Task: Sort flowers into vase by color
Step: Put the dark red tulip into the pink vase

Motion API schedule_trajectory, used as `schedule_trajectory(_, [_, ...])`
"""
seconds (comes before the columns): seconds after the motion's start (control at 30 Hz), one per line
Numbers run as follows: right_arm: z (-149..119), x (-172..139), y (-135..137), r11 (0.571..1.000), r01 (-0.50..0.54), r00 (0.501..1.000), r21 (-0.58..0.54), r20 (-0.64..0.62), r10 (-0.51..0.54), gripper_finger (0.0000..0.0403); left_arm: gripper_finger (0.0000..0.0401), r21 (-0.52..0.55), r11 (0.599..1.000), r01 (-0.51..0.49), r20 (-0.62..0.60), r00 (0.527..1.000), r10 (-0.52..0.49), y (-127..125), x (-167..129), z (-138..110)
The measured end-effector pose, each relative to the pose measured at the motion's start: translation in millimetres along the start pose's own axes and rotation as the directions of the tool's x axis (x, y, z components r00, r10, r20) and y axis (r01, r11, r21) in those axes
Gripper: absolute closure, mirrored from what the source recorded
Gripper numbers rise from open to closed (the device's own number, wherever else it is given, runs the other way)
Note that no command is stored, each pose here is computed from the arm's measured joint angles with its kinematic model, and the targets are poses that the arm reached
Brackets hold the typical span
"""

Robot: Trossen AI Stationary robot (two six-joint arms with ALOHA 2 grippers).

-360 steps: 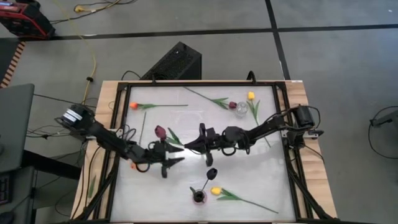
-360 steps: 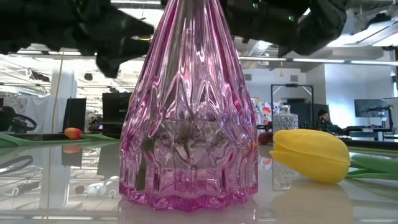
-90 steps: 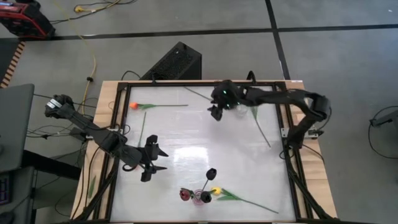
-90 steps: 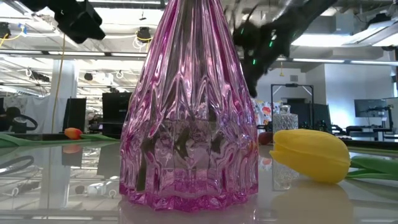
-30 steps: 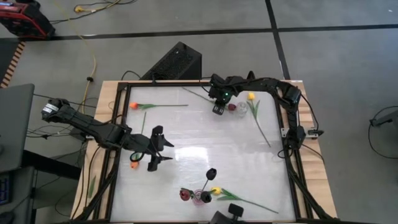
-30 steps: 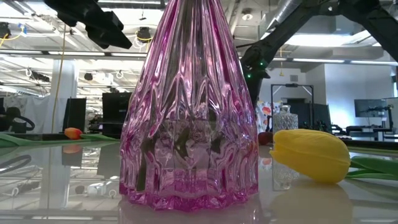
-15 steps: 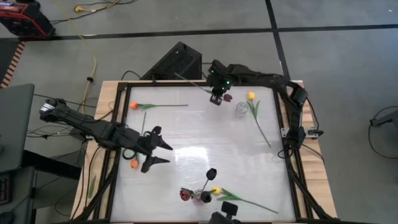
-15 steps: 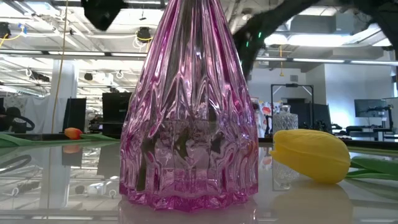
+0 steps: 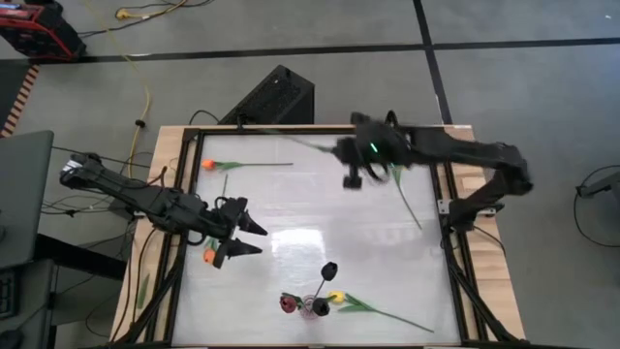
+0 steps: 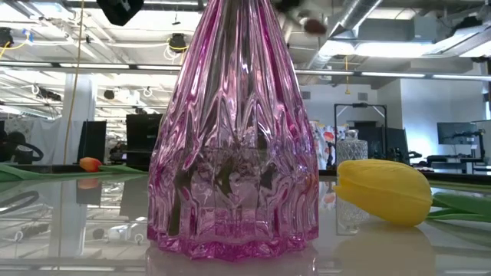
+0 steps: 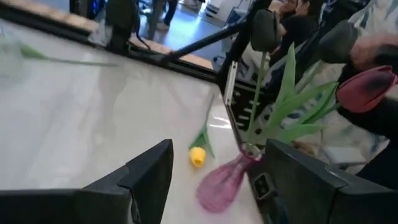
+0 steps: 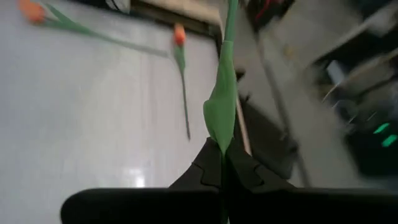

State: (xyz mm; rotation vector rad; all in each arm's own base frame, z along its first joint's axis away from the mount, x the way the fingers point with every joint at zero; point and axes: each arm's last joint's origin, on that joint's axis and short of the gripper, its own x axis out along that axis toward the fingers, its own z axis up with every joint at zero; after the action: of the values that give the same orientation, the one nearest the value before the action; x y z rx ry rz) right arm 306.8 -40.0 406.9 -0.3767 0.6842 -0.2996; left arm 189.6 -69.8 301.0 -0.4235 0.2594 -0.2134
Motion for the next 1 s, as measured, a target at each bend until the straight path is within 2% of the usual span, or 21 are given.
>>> schedule_trajectory(0.1, [12.8, -37.9, 37.4, 0.998, 0.025, 0.997, -0.052, 0.075, -0.021, 0.038, 0.0158, -0.052, 0.998, 0.019, -0.021, 1.0, -0.02, -3.5, 1.2, -3.4])
schedule_trajectory(0.23, [19.5, -80.4, 91.1, 0.993, 0.014, 0.988, -0.121, 0.155, 0.005, 0.038, 0.0158, -0.113, 0.993, 0.034, -0.011, 0.999, -0.035, -9.3, 3.4, -5.4])
schedule_trajectory(0.33, [17.0, -103.8, 132.8, 0.964, 0.046, 0.984, -0.264, 0.18, 0.002, 0.0379, 0.0159, -0.199, 0.98, 0.007, 0.004, 1.0, -0.006, -10.6, 3.1, -6.1])
schedule_trajectory(0.4, [14.0, -113.9, 157.5, 0.919, 0.089, 0.981, -0.385, 0.193, -0.014, 0.0379, 0.0161, -0.25, 0.968, -0.015, 0.001, 1.0, 0.016, -9.4, 3.2, -6.9])
schedule_trajectory(0.53, [10.9, -124.1, 194.7, 0.787, 0.181, 0.971, -0.589, 0.233, -0.049, 0.0379, 0.0171, -0.328, 0.944, -0.026, 0.034, 0.999, 0.039, -7.0, 3.5, -3.6])
schedule_trajectory(0.7, [12.3, -129.2, 237.7, 0.655, 0.265, 0.951, -0.708, 0.304, -0.057, 0.0379, 0.0184, -0.332, 0.943, -0.026, 0.027, 0.999, 0.037, -6.4, 3.7, -3.8])
schedule_trajectory(0.8, [7.8, -130.9, 258.0, 0.527, 0.294, 0.948, -0.797, 0.315, -0.053, 0.0379, 0.0186, -0.332, 0.943, -0.014, 0.026, 0.999, 0.024, -6.9, 2.9, -3.3])
schedule_trajectory(0.87, [4.3, -131.6, 267.8, 0.456, 0.337, 0.94, -0.823, 0.324, -0.11, 0.0379, 0.0187, -0.335, 0.942, -0.018, 0.039, 0.999, 0.033, -6.1, 2.6, -2.0])
schedule_trajectory(0.9, [4.0, -131.8, 269.4, 0.434, 0.365, 0.931, -0.824, 0.331, -0.153, 0.0379, 0.0187, -0.339, 0.941, -0.022, 0.044, 0.998, 0.039, -4.8, 2.8, -1.1])
schedule_trajectory(0.93, [4.6, -131.9, 269.6, 0.432, 0.391, 0.92, -0.813, 0.339, -0.195, 0.0381, 0.0187, -0.343, 0.939, -0.028, 0.046, 0.998, 0.047, -3.4, 3.4, -0.6])
schedule_trajectory(1.0, [11.1, -132.3, 262.7, 0.475, 0.431, 0.902, -0.767, 0.352, -0.25, 0.0381, 0.0187, -0.348, 0.937, -0.038, 0.052, 0.997, 0.059, -0.8, 4.6, 0.5])
